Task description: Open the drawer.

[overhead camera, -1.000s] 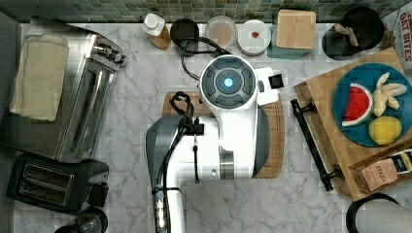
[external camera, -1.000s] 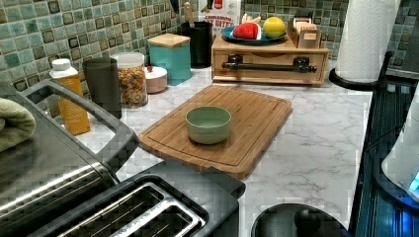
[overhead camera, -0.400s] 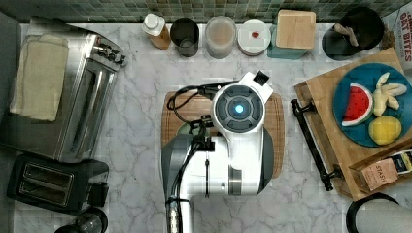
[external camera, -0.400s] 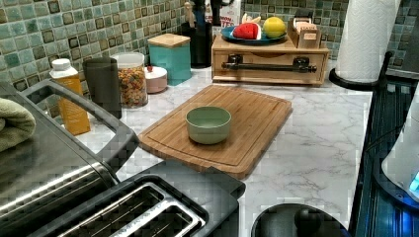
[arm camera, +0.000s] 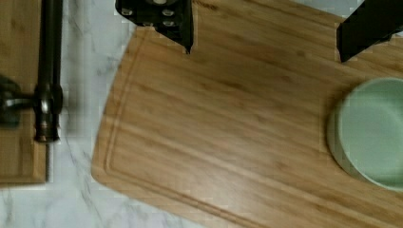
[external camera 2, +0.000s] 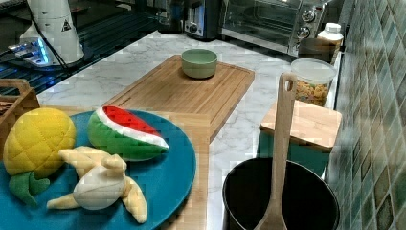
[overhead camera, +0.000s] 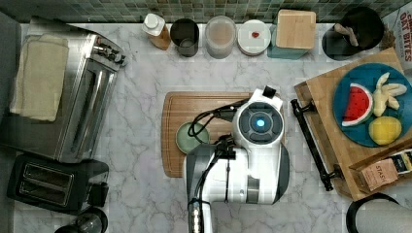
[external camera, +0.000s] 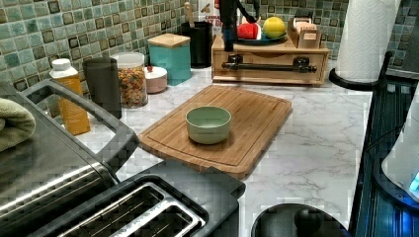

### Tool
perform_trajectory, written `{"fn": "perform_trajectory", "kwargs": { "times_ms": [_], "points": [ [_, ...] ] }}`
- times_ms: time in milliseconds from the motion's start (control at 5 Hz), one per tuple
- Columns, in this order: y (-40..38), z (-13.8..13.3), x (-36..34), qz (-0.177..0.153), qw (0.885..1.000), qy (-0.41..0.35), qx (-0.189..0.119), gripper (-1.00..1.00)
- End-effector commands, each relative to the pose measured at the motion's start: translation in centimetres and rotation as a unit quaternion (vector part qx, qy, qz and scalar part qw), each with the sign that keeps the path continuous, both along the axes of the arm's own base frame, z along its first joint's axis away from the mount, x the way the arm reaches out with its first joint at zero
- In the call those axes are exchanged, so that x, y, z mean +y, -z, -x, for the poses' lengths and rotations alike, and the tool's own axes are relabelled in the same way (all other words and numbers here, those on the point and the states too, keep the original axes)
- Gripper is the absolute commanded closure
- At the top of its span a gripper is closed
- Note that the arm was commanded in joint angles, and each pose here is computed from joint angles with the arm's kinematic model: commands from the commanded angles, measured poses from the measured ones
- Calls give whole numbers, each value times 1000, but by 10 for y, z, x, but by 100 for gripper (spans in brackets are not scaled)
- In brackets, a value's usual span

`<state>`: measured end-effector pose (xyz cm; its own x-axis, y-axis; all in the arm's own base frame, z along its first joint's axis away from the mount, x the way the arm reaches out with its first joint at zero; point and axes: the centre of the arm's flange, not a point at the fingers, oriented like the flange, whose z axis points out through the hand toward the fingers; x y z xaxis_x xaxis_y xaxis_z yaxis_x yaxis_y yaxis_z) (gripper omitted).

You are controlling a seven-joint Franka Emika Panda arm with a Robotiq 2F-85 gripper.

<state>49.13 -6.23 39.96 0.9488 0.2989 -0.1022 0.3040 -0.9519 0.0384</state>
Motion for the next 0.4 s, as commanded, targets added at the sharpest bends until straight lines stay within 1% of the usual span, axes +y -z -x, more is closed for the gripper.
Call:
{"fn": "perform_trajectory", "kwargs": {
  "times_ms": [200,400],
  "points": [
    [-6,17,-87,34,994,-65,-81,-100],
    [13,25,-106,25,992,-84,-95,-100]
  ]
}}
